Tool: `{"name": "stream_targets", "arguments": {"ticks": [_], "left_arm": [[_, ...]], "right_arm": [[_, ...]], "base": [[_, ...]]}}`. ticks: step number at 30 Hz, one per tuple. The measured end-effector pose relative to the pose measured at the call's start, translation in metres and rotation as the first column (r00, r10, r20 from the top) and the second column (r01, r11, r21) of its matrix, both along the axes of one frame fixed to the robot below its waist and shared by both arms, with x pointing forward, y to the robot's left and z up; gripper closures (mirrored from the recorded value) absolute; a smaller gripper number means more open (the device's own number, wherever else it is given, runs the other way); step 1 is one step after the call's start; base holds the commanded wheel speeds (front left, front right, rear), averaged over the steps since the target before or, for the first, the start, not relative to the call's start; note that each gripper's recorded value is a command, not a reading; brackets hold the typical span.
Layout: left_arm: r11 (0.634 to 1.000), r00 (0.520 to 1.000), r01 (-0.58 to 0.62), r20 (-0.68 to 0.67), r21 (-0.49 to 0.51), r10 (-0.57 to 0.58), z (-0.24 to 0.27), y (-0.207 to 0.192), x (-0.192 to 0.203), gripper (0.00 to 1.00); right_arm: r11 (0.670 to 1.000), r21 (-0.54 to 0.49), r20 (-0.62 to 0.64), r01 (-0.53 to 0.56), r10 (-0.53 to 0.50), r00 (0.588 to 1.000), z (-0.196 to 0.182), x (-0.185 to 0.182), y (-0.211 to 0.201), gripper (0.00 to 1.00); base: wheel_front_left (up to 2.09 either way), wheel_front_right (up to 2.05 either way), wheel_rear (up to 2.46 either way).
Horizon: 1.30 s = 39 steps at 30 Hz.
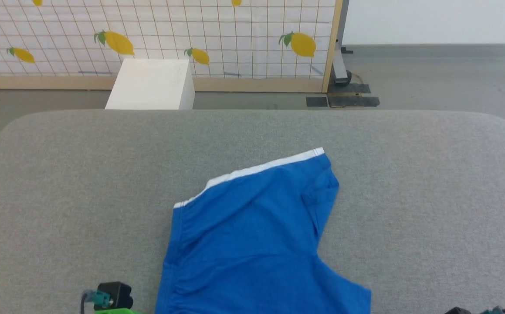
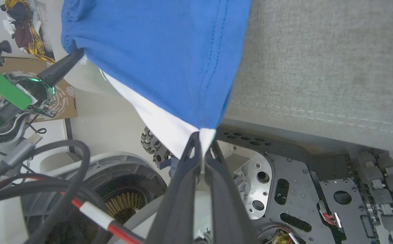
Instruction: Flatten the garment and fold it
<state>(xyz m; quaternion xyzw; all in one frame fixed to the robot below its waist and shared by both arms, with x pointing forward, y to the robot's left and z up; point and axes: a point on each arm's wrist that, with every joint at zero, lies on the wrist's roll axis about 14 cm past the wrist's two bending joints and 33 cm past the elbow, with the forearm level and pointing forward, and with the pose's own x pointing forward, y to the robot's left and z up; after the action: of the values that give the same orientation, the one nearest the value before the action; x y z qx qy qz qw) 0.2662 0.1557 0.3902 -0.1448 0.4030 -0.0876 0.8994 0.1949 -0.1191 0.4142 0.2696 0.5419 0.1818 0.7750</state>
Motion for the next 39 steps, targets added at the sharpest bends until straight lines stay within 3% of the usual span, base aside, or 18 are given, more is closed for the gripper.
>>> {"name": "stream_targets", "arguments": {"ticks": [6,13,18,29,39], "left_arm": [[0.980,0.997,-0.071,0.013,-0.185,0.074,0.024,-0.013,0.013,1.00],[0.981,0.989,-0.058,0.122,-0.187,0.082,0.058,-0.002,0.070,1.00],[0.982,0.984,-0.055,0.159,-0.178,0.084,0.067,0.004,0.107,1.00],[0.982,0.987,-0.071,0.134,-0.173,0.094,0.047,0.015,0.159,1.00],[0.981,0.991,-0.114,0.058,-0.156,0.124,0.008,0.032,0.175,1.00]], "right_arm": [[0.997,0.034,0.138,0.066,-0.070,0.988,0.024,0.039,-0.009,1.00],[0.993,0.020,0.368,0.114,-0.114,0.923,0.064,0.138,-0.014,1.00],[0.989,0.020,0.444,0.148,-0.141,0.885,0.076,0.206,-0.010,1.00],[0.990,-0.055,0.486,0.130,-0.087,0.870,0.055,0.314,0.023,1.00],[0.990,-0.122,0.423,0.076,-0.017,0.906,-0.008,0.360,0.059,1.00]], "base": [[0.00,0.00,0.00],[0.00,0.00,0.00],[0.00,0.00,0.00],[0.00,0.00,0.00],[0.00,0.00,0.00]]}}
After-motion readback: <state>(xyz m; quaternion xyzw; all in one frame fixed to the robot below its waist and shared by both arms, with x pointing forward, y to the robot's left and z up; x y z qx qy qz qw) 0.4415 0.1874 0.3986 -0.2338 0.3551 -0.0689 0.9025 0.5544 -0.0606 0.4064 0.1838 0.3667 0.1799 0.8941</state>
